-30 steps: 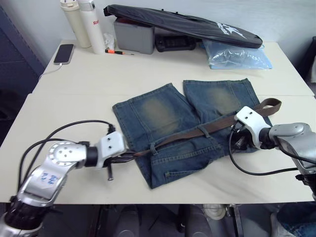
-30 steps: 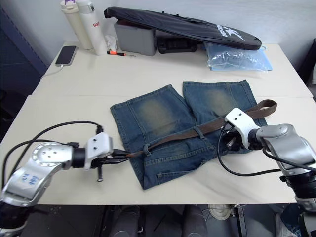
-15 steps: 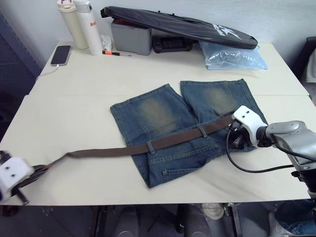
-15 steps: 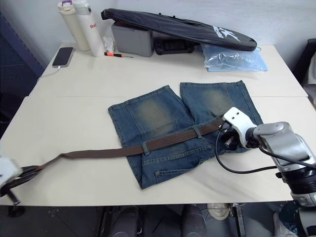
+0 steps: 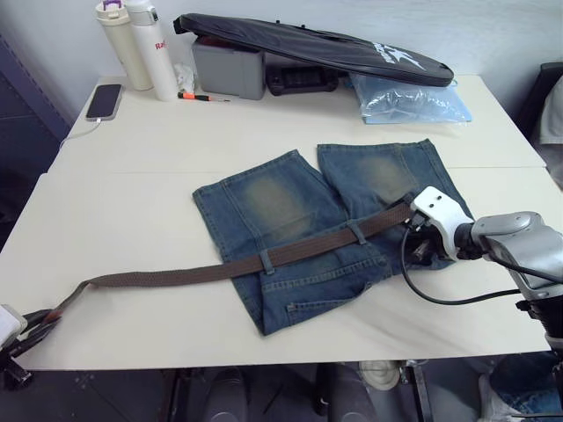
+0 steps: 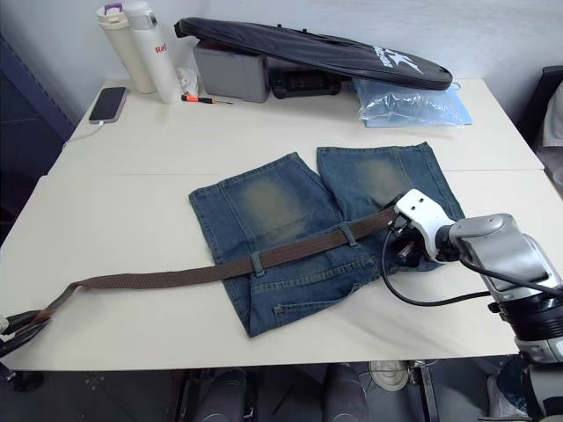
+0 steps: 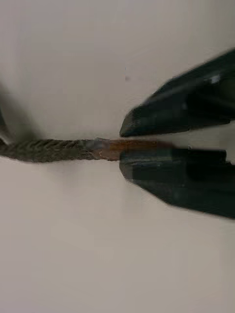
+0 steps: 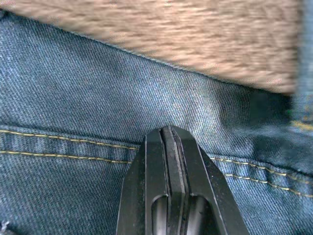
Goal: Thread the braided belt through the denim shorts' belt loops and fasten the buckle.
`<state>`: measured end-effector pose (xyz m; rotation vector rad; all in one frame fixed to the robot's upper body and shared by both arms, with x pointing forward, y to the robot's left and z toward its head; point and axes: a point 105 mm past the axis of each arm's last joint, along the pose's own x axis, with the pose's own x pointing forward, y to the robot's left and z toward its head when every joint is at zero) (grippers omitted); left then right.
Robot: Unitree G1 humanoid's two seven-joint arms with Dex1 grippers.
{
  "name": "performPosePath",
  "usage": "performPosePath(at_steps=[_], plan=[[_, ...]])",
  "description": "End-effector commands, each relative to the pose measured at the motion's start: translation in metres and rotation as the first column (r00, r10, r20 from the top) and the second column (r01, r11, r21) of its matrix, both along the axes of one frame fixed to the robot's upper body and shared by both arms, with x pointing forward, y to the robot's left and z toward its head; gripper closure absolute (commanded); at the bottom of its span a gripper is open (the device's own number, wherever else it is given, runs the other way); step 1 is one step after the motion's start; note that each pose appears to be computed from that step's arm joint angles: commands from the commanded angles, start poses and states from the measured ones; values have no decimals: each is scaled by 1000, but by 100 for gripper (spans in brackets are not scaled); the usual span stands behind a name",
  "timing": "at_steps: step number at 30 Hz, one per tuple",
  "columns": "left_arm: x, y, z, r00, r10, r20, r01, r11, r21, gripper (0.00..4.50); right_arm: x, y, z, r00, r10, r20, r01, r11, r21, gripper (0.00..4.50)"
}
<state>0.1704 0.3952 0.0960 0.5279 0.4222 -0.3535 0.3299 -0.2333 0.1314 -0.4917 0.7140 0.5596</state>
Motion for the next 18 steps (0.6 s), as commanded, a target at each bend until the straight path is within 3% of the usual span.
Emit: performPosePath(at_steps=[1, 5, 6, 11, 13, 16, 18], plan=[[10, -14, 24, 994, -77, 72, 82, 994, -72, 201, -1, 0, 11, 1000, 4, 16, -4, 1000, 18, 450], [49, -54, 89, 958, -165, 235, 225, 940, -257, 19, -3, 2, 38, 998, 34, 57, -38, 998, 59, 450], [57, -71, 100, 946, -211, 246, 282, 911, -301, 2, -5, 1, 43, 998, 33, 55, -38, 996, 78, 450], [71, -136, 128, 883, -408, 232, 469, 786, -402, 2, -19, 9, 62, 992, 108, 67, -117, 984, 133, 450], [73, -185, 130, 796, -577, 184, 594, 684, -424, 2, -25, 14, 73, 985, 146, 94, -159, 975, 154, 450], [72, -225, 125, 695, -709, 122, 682, 594, -427, 2, -31, 16, 80, 980, 165, 115, -182, 970, 160, 450], [73, -254, 114, 612, -789, 61, 744, 548, -382, 0, -40, 18, 82, 977, 187, 107, -203, 964, 173, 384]])
